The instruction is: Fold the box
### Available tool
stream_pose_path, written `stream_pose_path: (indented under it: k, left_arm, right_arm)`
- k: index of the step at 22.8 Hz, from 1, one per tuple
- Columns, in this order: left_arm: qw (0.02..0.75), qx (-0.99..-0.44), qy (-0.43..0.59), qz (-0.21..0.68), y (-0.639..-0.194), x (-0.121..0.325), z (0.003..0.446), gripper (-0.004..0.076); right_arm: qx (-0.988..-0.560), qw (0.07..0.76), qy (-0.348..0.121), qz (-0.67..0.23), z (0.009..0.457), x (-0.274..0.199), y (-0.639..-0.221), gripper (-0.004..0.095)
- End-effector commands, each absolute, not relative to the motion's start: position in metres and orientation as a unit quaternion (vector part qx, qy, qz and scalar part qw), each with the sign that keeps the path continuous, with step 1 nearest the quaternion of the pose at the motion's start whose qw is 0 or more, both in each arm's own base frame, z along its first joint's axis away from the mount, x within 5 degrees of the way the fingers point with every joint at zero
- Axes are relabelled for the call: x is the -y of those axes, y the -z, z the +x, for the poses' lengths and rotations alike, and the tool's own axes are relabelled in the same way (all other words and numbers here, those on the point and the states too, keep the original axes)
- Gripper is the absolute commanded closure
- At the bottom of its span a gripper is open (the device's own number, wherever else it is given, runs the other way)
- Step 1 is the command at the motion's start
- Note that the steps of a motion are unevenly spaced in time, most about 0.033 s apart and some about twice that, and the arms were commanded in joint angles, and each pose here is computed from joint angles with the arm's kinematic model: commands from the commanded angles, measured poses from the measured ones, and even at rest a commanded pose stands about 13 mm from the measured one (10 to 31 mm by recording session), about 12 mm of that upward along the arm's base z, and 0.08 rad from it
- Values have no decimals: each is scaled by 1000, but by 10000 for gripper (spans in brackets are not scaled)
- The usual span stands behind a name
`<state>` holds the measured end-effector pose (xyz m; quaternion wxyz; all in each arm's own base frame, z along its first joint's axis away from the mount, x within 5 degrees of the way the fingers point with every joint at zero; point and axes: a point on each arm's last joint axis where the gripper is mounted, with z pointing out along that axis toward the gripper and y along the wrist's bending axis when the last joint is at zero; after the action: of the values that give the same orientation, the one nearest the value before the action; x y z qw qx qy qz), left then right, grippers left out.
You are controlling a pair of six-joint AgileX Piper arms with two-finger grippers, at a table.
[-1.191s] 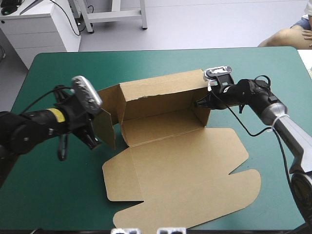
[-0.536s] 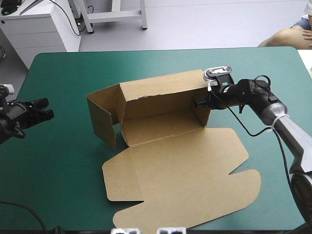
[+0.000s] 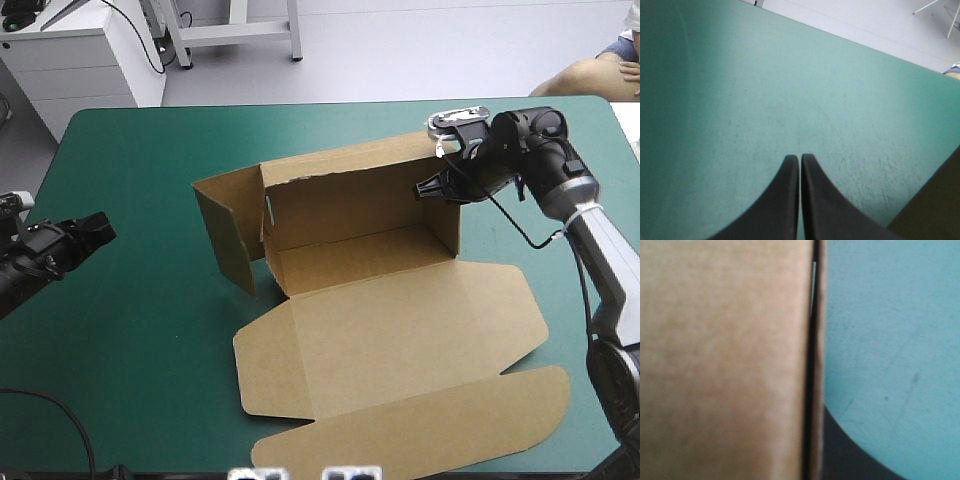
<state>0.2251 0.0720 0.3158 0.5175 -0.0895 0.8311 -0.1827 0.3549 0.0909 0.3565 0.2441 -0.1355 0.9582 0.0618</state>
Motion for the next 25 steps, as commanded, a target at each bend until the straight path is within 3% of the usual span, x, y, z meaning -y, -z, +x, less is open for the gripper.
stream_pose_path:
  k: [1, 4, 6, 14, 25]
  left_arm:
    - [561, -799, 195, -90, -335, -69, 227, 726]
    - [561, -805, 180, -73, -334, -63, 230, 726]
    - [554, -815, 170, -33, -332, -51, 233, 726]
    - [538, -819, 185, -79, -324, -52, 242, 725]
    - [533, -822, 186, -77, -321, -53, 244, 726]
  right_arm:
    - [-958, 256, -48, -120, 338, -80, -396, 924]
    - [-957, 257, -68, -114, 336, -83, -398, 924]
    - [-957, 238, -121, -110, 333, -93, -392, 921]
    - [-961, 231, -123, -91, 292, -83, -395, 920]
    - [-978, 169, -84, -94, 316, -83, -352, 920]
